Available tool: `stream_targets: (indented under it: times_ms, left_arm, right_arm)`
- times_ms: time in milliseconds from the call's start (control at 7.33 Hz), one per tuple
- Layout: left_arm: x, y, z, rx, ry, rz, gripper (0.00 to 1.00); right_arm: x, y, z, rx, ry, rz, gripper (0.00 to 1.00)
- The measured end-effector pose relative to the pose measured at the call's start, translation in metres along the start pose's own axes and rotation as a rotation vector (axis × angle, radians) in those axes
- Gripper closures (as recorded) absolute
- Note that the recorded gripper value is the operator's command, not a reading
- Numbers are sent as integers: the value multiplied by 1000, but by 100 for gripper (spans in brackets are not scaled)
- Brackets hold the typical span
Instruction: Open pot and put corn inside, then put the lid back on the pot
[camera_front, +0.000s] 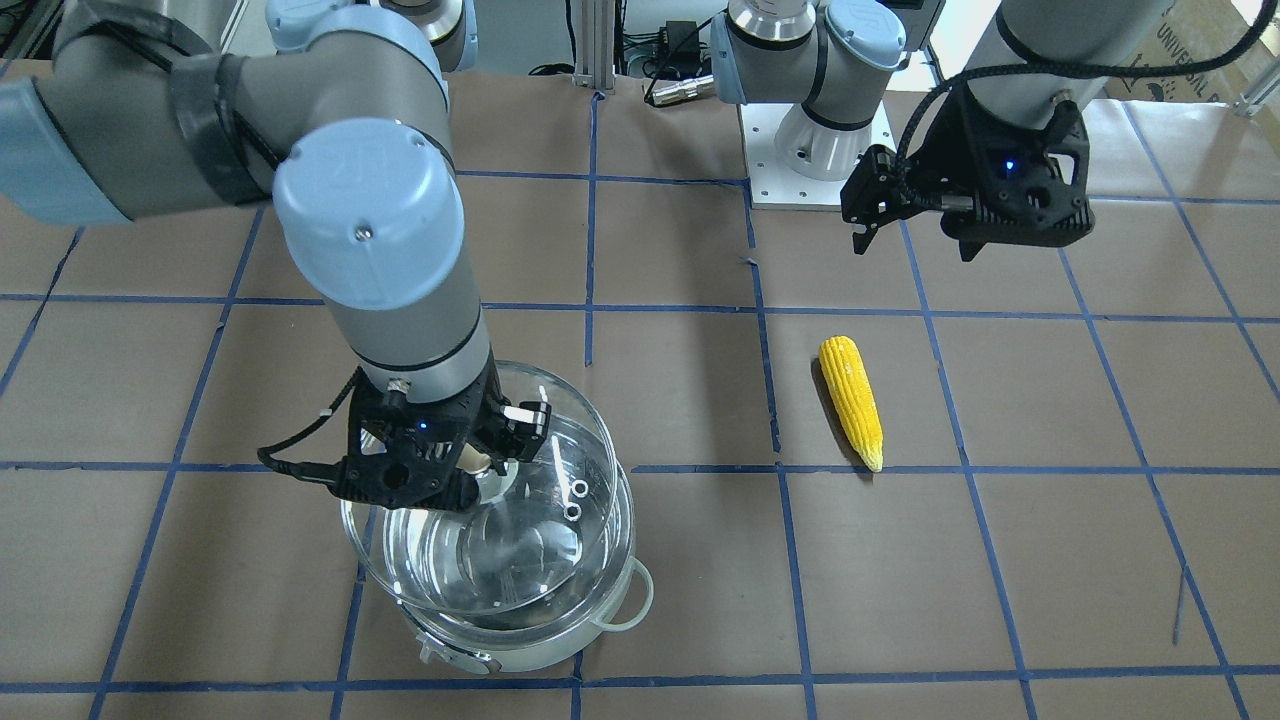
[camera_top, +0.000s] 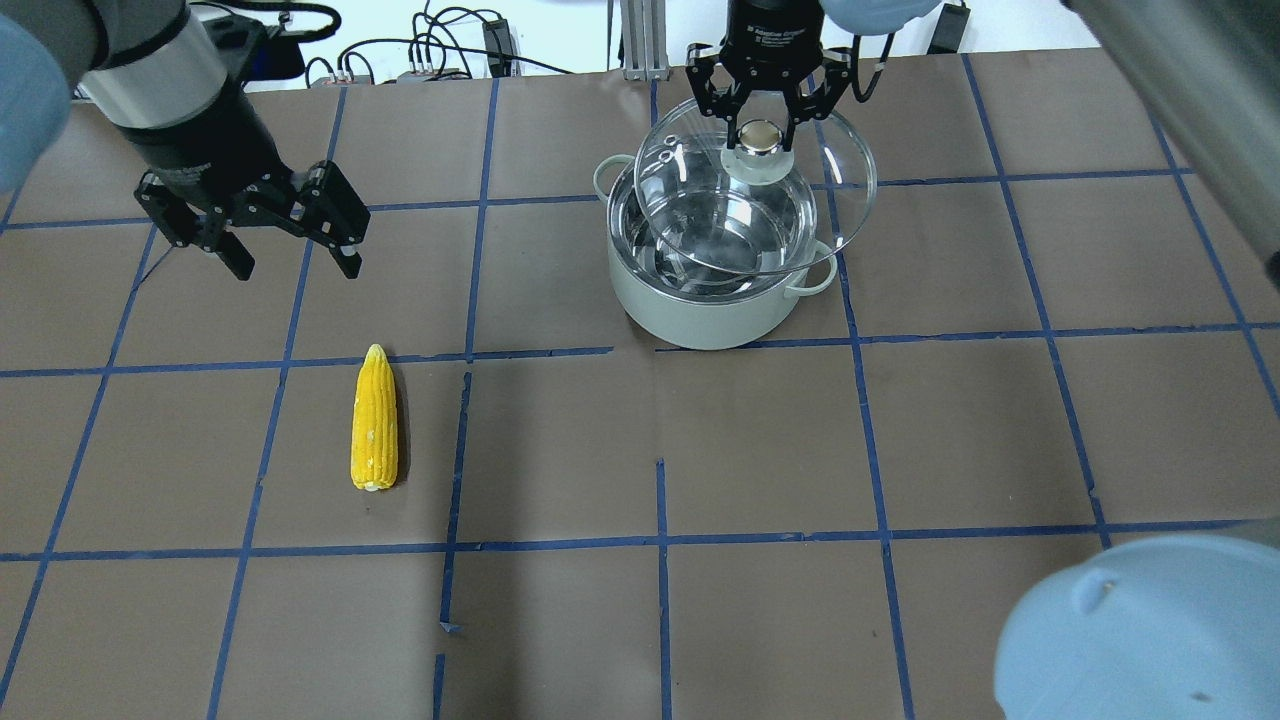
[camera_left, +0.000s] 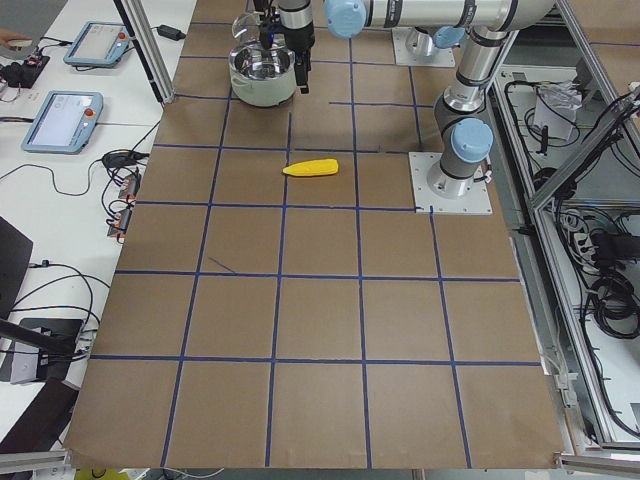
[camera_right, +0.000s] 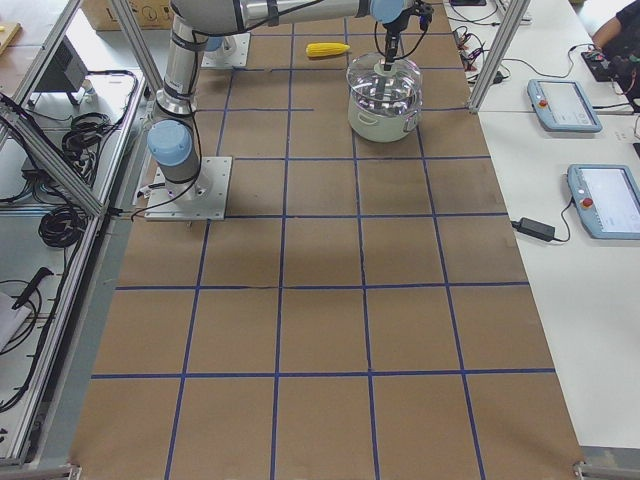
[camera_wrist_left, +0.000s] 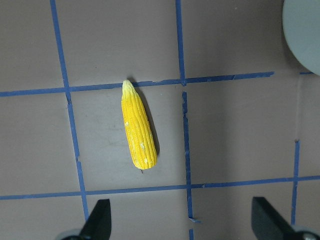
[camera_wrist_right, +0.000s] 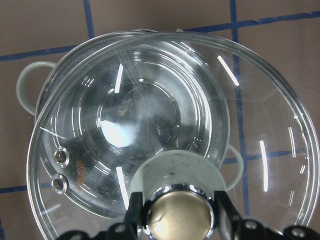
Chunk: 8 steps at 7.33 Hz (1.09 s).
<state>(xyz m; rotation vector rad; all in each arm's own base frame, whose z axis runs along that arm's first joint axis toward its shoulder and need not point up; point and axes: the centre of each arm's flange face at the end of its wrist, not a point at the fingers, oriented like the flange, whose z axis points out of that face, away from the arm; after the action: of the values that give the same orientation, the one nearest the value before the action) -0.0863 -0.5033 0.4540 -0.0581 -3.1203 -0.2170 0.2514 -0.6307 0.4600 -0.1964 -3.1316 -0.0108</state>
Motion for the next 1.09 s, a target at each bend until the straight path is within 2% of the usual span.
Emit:
stream_targets:
  times_ms: [273,545,818,1091]
  left_arm:
    - [-15,-1,77,-24,9,-1,1]
    - [-36,-2,159,-15,9,-16,1]
    - [-79,8,221,-17,29,-68,1]
    - [-84,12,267,13,30,-99,1]
  right_arm:
    - [39,10,-36,-2,-1,13,56]
    - [77,25,-70,2,-3,34,61]
    - [97,36,-80,-25,1,43,61]
    - [103,43,-82,-45,5,34,61]
